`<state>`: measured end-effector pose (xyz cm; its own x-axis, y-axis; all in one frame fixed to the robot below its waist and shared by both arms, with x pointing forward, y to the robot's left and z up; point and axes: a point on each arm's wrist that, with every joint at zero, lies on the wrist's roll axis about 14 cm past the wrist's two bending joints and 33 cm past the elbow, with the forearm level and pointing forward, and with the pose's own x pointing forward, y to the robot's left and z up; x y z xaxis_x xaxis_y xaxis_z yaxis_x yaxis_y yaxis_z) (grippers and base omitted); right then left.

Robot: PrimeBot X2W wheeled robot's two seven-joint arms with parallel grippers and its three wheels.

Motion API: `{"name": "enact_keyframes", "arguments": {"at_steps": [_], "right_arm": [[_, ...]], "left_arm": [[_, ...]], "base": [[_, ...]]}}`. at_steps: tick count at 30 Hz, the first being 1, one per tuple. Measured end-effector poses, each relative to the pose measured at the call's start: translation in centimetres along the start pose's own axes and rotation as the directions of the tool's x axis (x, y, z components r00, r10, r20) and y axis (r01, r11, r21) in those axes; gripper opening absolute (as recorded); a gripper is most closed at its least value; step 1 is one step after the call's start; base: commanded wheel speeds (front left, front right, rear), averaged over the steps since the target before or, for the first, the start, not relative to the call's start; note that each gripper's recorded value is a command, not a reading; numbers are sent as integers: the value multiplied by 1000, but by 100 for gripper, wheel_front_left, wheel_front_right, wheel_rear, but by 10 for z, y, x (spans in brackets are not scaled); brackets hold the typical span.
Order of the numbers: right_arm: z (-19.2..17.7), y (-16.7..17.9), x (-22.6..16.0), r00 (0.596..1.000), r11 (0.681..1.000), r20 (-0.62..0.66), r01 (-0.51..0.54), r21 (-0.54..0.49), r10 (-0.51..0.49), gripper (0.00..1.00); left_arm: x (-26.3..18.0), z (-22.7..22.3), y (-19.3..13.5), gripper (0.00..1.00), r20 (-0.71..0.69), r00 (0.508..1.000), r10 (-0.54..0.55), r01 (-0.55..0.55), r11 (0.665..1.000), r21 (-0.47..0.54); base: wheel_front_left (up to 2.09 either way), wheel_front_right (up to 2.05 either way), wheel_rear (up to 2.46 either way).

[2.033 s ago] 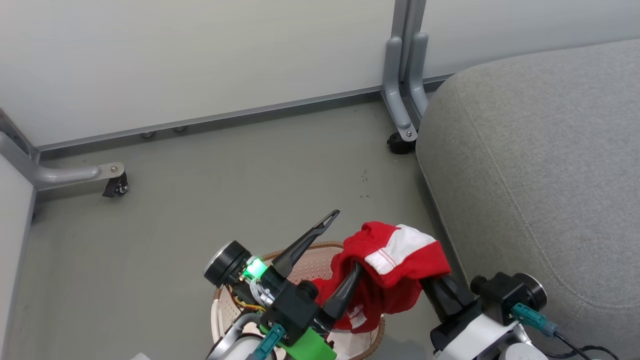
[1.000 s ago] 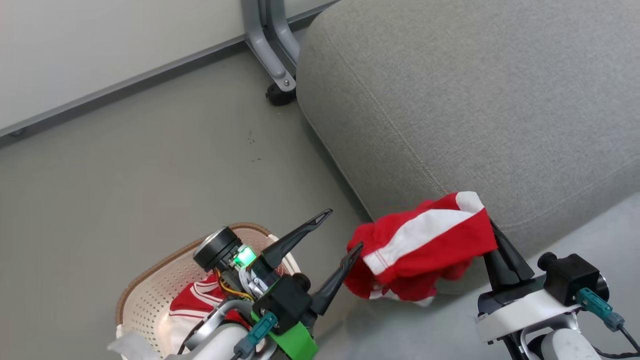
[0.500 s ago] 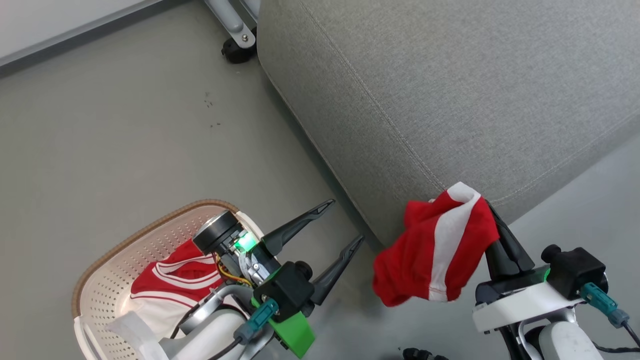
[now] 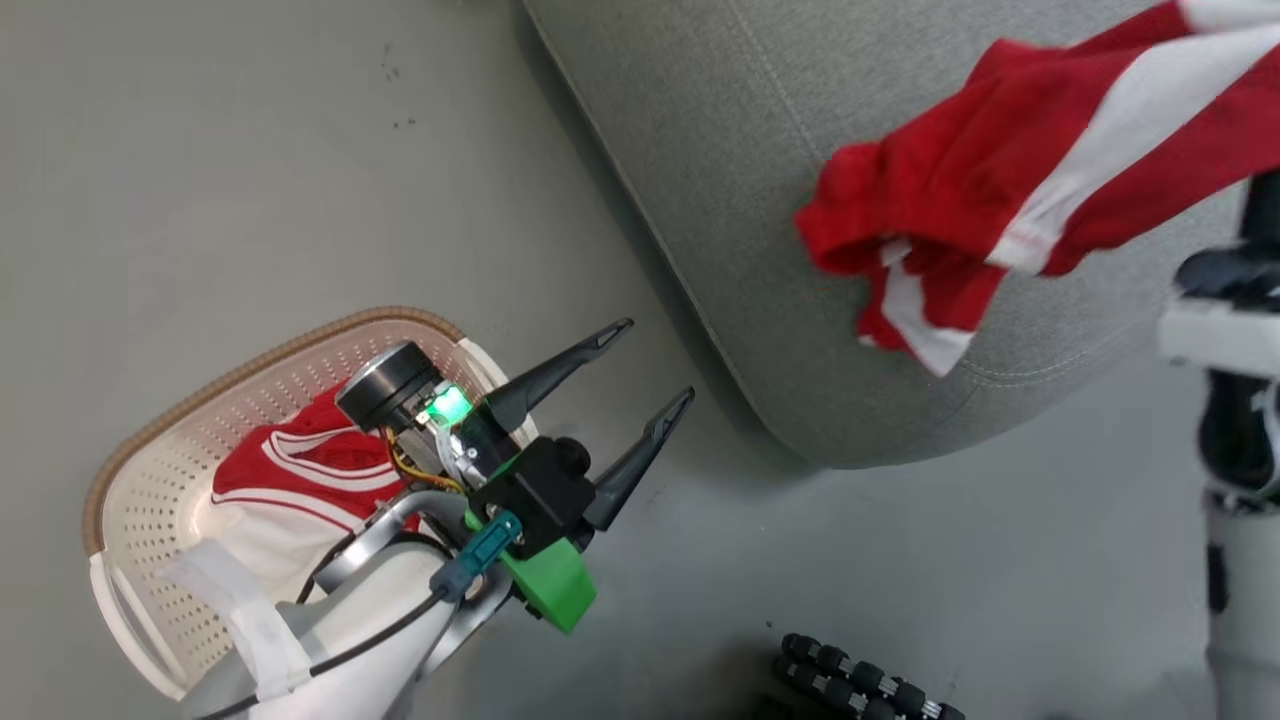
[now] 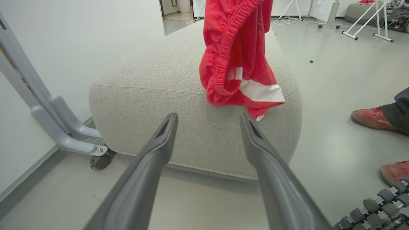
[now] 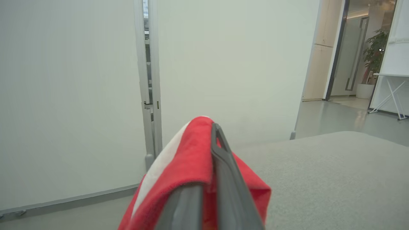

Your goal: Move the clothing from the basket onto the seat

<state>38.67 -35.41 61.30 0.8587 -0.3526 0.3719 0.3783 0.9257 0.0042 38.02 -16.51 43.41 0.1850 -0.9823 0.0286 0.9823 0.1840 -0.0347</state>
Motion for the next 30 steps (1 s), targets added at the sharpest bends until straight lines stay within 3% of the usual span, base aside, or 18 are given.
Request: {"name": "enact_keyframes", "arguments": {"at_steps": [6,12,18,24,25,27,28,30], "right_arm": [[27,-22,68,988,997,153,25,-70,-14,0],[25,-40,113,982,987,190,52,-155,-22,0],[-61,-59,117,995,979,-9,98,-177,-101,0],[-150,-69,88,956,974,-228,150,-169,-187,0],[-161,-70,82,946,973,-259,152,-171,-194,7],[-177,-69,73,932,973,-298,163,-164,-207,32],[-184,-69,67,924,973,-317,170,-159,-213,95],[-192,-70,57,912,970,-339,187,-158,-231,100]], "left_arm": [[-5,-30,22,100,-32,999,13,-13,1000,-4],[-14,-54,38,100,-53,998,43,-45,999,-29],[-28,-77,47,100,-85,993,77,-83,995,-63],[-39,-91,53,100,-108,987,117,-127,988,-91],[-41,-93,53,100,-114,986,121,-132,987,-94],[-44,-96,55,100,-121,984,132,-144,985,-98],[-46,-96,56,100,-124,983,138,-150,984,-97],[-48,-96,57,100,-125,981,150,-162,982,-93]], "base": [[0,0,0],[0,0,0],[0,0,0],[0,0,0],[0,0,0],[0,0,0],[0,0,0],[0,0,0]]}}
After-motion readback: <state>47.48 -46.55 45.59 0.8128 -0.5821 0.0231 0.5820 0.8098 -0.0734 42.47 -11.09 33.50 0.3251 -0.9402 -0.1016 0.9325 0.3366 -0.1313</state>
